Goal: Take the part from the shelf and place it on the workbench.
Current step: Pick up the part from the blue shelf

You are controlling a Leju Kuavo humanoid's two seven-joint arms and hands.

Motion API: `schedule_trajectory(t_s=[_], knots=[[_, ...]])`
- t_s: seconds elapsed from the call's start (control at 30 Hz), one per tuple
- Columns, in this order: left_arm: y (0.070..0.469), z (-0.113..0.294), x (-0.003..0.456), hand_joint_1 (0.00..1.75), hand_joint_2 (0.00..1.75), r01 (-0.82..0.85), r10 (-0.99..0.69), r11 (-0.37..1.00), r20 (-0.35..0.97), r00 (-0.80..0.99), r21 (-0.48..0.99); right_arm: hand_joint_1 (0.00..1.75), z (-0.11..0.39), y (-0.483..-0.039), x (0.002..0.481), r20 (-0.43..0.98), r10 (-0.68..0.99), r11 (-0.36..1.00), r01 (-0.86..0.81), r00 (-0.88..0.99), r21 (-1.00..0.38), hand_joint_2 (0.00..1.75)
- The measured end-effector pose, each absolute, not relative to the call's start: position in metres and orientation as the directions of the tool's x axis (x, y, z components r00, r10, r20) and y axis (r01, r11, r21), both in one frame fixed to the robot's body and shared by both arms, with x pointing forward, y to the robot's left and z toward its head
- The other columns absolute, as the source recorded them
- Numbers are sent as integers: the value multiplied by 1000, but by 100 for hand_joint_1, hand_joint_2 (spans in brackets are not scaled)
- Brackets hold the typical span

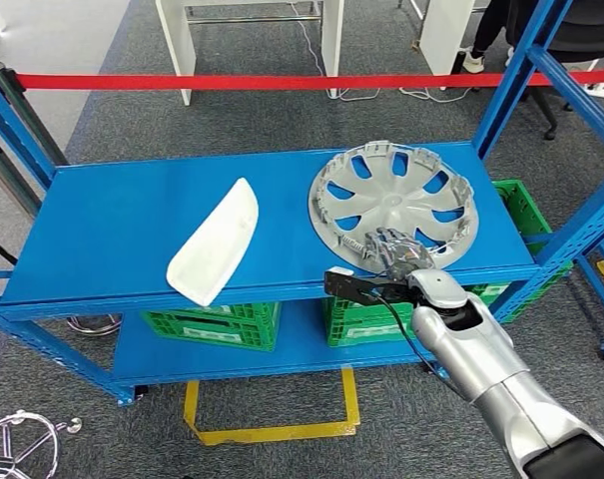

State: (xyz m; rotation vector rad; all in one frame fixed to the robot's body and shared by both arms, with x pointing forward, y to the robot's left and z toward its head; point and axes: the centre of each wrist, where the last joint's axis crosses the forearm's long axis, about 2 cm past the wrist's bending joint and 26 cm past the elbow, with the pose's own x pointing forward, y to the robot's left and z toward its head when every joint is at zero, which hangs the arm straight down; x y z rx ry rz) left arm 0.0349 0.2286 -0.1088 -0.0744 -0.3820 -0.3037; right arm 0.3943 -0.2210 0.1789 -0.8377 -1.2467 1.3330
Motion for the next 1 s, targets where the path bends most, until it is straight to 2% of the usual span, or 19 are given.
schedule_trajectory(t_s=[0.4,0.53,0.8,0.87,0.9,0.93,1.0], knots=[[230,-109,34,0,0,294,-266,955,374,888,-21,0,180,-220,404,194,966,138,-293,-171,-946,175],[230,-109,34,0,0,294,-266,956,373,889,-21,0,180,-220,405,190,966,132,-299,-174,-945,0],[231,-109,34,0,0,292,-264,956,373,890,-20,0,177,-217,405,199,965,135,-322,-172,-937,0],[231,-109,34,0,0,292,-263,956,373,890,-20,1,175,-217,405,195,966,131,-327,-171,-936,87],[231,-109,34,0,0,291,-263,956,373,890,-20,8,175,-217,405,192,966,128,-328,-171,-936,131],[231,-109,34,0,0,291,-263,956,373,890,-20,23,175,-217,405,189,967,126,-329,-170,-936,175],[231,-109,34,0,0,291,-263,957,373,890,-19,88,174,-216,405,184,969,121,-330,-167,-936,175]])
